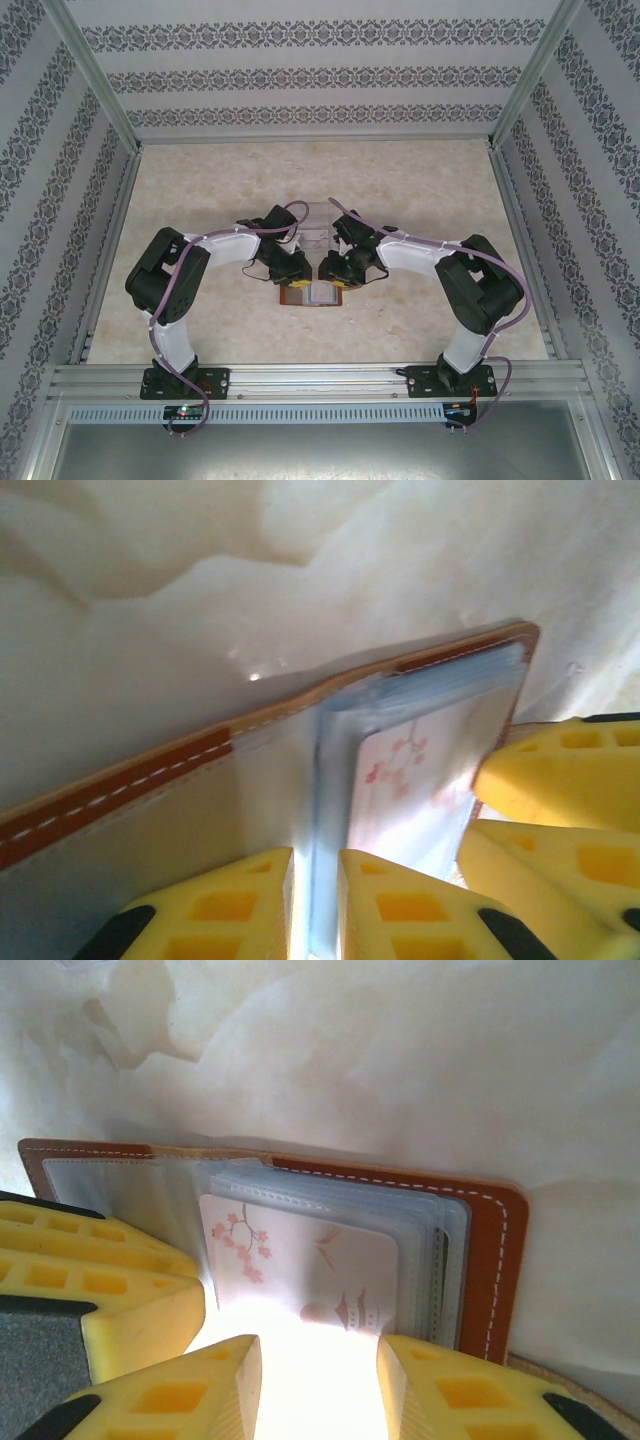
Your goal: Take the credit cards out of the card holder
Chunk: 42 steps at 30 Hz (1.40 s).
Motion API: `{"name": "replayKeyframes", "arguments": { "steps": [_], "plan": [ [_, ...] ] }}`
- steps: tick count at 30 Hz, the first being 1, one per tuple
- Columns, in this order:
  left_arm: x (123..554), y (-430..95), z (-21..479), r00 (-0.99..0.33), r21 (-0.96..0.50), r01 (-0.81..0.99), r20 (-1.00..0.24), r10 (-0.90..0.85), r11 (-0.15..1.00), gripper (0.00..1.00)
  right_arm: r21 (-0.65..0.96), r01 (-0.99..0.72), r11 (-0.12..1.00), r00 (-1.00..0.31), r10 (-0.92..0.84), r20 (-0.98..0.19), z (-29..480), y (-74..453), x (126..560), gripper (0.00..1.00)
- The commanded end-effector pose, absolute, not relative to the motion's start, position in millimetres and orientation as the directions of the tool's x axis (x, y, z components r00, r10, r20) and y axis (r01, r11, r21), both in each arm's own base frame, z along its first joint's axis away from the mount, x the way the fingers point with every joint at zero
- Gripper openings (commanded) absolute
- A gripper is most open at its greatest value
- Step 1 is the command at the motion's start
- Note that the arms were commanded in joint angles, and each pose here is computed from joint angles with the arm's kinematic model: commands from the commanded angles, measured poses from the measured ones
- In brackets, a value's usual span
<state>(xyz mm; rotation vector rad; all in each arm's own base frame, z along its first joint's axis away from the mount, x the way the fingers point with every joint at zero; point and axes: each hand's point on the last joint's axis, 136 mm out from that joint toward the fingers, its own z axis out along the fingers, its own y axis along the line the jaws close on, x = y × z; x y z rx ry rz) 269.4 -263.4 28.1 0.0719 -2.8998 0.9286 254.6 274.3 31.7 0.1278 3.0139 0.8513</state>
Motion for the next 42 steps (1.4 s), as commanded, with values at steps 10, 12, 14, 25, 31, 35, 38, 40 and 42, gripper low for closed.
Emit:
{"name": "replayKeyframes", "arguments": {
  "steps": [10,12,14,25,31,35,38,40,42],
  "plan": [
    [273,-288,55,-0.995,-0.701,-0.081,0.102,-0.012,0.708,0.19,0.472,0.093,0.877,-0.996,0.083,0.041,23,261,247,0.39],
    [272,-288,52,-0.994,-0.699,-0.087,0.11,-0.013,0.71,0.19,0.474,0.092,0.876,-0.996,0.082,0.042,23,261,247,0.39],
    [270,-288,48,-0.993,-0.695,-0.092,0.121,-0.011,0.713,0.19,0.475,0.09,0.875,-0.996,0.08,0.041,24,262,247,0.39],
    [266,-289,32,-0.988,-0.693,-0.118,0.156,-0.012,0.711,0.19,0.472,0.094,0.877,-0.996,0.083,0.044,23,260,246,0.39],
    [263,-287,25,-0.985,-0.681,-0.128,0.171,-0.013,0.721,0.19,0.469,0.096,0.878,-0.995,0.084,0.048,22,260,244,0.39],
    [262,-286,23,-0.985,-0.671,-0.128,0.175,-0.011,0.73,0.19,0.474,0.098,0.875,-0.995,0.085,0.048,22,261,244,0.39],
    [261,-289,22,-0.984,-0.674,-0.125,0.179,-0.003,0.728,0.19,0.473,0.098,0.876,-0.995,0.084,0.05,21,261,244,0.4],
    [259,-291,20,-0.983,-0.678,-0.128,0.186,0.001,0.724,0.19,0.472,0.097,0.877,-0.995,0.082,0.052,19,261,244,0.39],
    [259,-294,20,-0.982,-0.689,-0.132,0.19,0.002,0.712,0.19,0.473,0.099,0.875,-0.995,0.082,0.055,19,261,244,0.39]
  ]
}}
